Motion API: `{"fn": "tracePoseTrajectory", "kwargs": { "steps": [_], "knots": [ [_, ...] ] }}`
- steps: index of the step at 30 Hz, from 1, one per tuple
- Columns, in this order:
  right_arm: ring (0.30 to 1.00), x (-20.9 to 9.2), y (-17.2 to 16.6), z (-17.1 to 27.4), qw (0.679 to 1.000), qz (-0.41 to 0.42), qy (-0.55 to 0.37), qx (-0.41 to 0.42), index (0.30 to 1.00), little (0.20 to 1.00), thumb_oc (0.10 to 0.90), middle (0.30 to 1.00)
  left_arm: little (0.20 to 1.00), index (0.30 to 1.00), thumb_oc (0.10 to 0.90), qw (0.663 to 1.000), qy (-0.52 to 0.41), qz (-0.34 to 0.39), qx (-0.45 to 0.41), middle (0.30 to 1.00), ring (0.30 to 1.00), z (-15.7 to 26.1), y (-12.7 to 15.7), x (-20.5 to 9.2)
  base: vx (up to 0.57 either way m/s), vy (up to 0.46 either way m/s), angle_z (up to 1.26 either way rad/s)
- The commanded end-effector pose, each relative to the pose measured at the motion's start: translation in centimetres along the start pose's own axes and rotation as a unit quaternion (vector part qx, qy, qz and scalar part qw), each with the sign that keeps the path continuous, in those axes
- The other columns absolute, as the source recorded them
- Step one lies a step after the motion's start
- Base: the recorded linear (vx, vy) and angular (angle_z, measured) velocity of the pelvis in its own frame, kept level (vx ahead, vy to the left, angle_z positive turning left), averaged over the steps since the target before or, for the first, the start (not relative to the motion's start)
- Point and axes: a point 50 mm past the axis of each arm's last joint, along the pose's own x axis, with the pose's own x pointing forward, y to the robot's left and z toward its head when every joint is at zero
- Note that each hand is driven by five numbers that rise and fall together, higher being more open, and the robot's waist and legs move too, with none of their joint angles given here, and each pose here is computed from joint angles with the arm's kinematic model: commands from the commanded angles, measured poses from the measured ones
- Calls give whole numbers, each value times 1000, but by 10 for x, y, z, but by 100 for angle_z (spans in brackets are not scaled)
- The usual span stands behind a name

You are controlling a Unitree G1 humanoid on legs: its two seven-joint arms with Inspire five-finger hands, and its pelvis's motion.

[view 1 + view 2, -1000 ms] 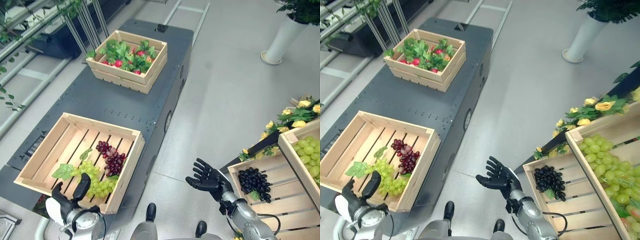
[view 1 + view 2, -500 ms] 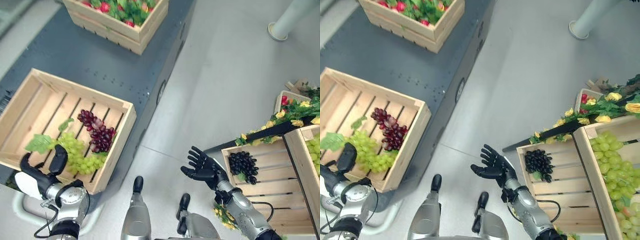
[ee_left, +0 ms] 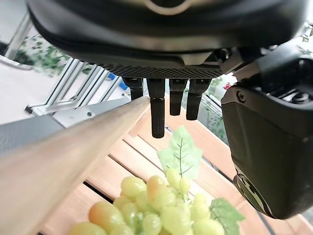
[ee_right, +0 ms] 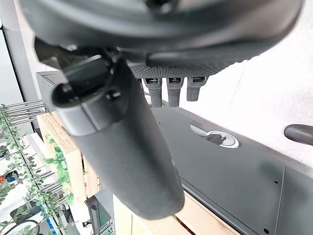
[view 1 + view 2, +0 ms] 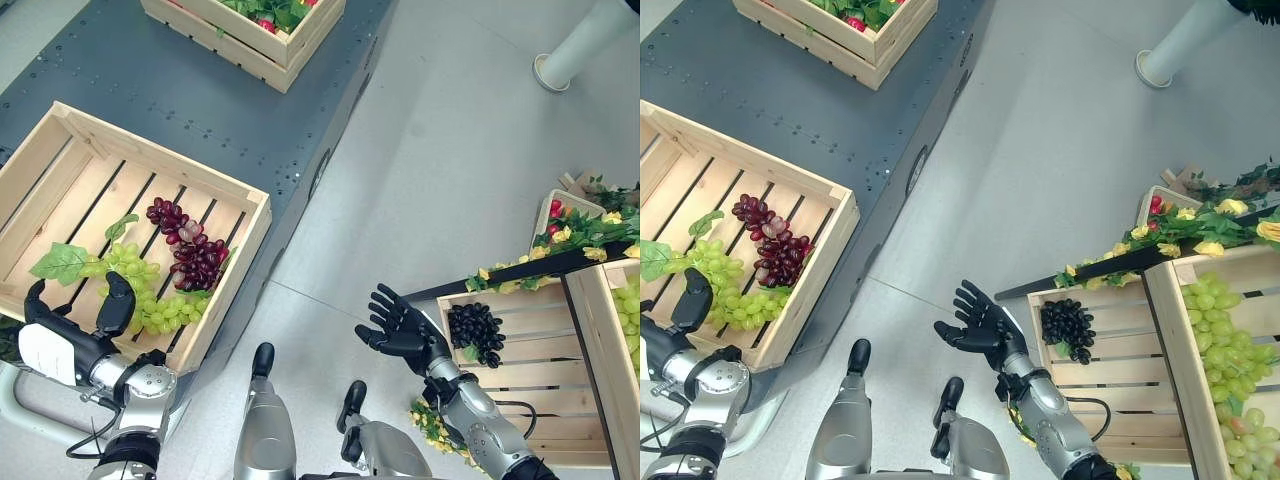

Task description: Pick up the fruits from the basket on one side to the basket on the other side

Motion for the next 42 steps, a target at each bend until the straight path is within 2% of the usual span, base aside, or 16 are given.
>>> {"fn": "tracePoseTrajectory", "kwargs": {
  "steps": [1, 6, 17, 30, 35, 42],
  "knots": [
    [900, 0, 22, 29, 993, 67, -94, 27, 900, 900, 800, 900, 900, 900, 800, 976, -213, 50, -10, 900, 900, 68, 4, 39, 0, 0, 0],
    [900, -1, 23, 30, 992, 72, -98, 32, 900, 900, 800, 900, 900, 900, 800, 962, -258, 85, -25, 900, 900, 81, 7, 39, 0, 0, 0],
    [900, -4, 24, 32, 991, 58, -111, 42, 900, 900, 800, 900, 900, 900, 800, 956, -279, 72, -51, 900, 900, 83, 15, 22, 0, 0, 0],
    [900, -15, 16, 33, 991, 31, -122, 50, 900, 900, 800, 900, 900, 900, 800, 957, -271, 73, -67, 900, 900, 77, 48, 13, 7, -12, 4],
    [900, -14, 16, 33, 991, 27, -122, 50, 900, 900, 800, 900, 900, 900, 800, 962, -255, 49, -80, 900, 900, 78, 47, 12, 3, -2, 2],
    [900, -11, 17, 34, 992, 35, -113, 46, 900, 900, 800, 900, 900, 900, 800, 979, -200, -21, -42, 900, 900, 66, 29, 15, 5, 14, -1]
  ]
}}
